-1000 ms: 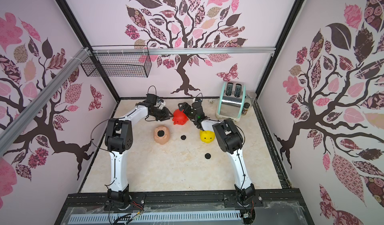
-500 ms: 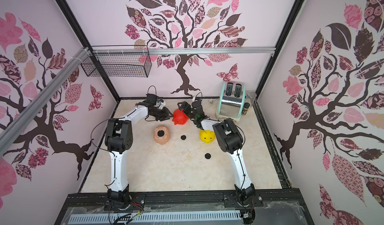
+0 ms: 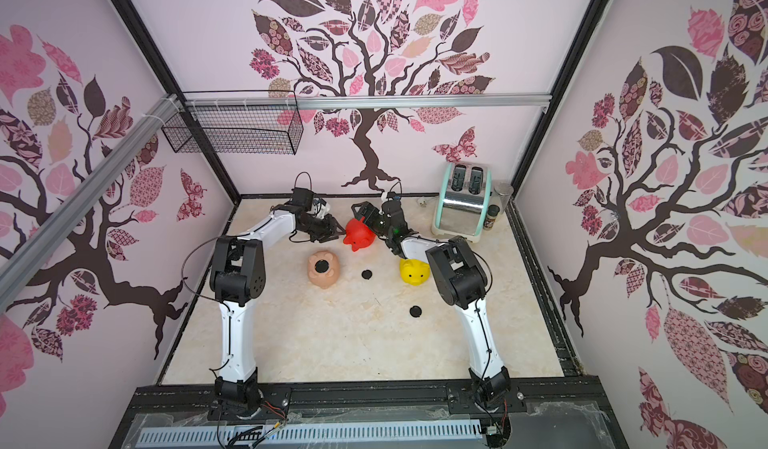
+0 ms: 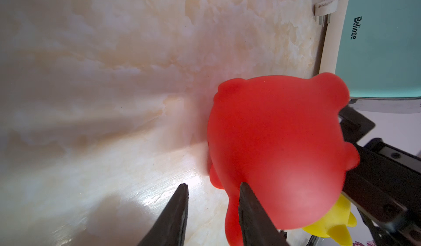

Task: Close piggy banks
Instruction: Turn over the piggy bank at the center of the board.

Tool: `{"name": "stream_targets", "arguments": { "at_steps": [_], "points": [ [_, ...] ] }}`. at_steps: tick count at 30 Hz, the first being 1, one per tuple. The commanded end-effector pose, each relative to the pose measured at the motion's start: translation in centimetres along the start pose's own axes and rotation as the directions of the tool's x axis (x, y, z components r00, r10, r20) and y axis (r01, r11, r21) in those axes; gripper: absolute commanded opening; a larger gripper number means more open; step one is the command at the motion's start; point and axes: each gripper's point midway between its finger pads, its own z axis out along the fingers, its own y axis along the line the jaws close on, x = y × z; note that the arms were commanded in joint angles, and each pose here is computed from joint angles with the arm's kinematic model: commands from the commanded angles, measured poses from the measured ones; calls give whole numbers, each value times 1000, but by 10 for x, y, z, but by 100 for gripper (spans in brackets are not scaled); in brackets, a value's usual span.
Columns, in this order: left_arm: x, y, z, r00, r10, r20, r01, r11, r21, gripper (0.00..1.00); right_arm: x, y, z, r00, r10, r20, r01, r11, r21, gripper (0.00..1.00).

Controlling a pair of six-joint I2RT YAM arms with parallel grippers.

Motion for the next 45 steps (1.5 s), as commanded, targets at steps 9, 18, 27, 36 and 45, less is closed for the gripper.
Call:
{"name": "stream_targets", "arguments": {
  "at_steps": [9,18,27,36,45],
  "points": [
    [1,-6,10,1000,22,-15,-21,999,26,40,23,54,2,996,-32,-79,25,996,-87,95],
    [2,-6,10,1000,22,-19,-21,999,30,40,38,60,9,991,-42,-123,34,997,-68,95],
    [2,-4,10,1000,22,-22,-22,1000,22,41,49,62,16,985,-55,-162,47,997,-55,95],
    [3,-4,6,1000,26,-9,-26,1000,7,42,35,90,14,973,-182,-142,177,983,-50,95],
    [-2,-10,-6,999,23,23,-23,1000,10,43,-3,134,-21,929,-365,-59,366,931,11,96]
  ]
}}
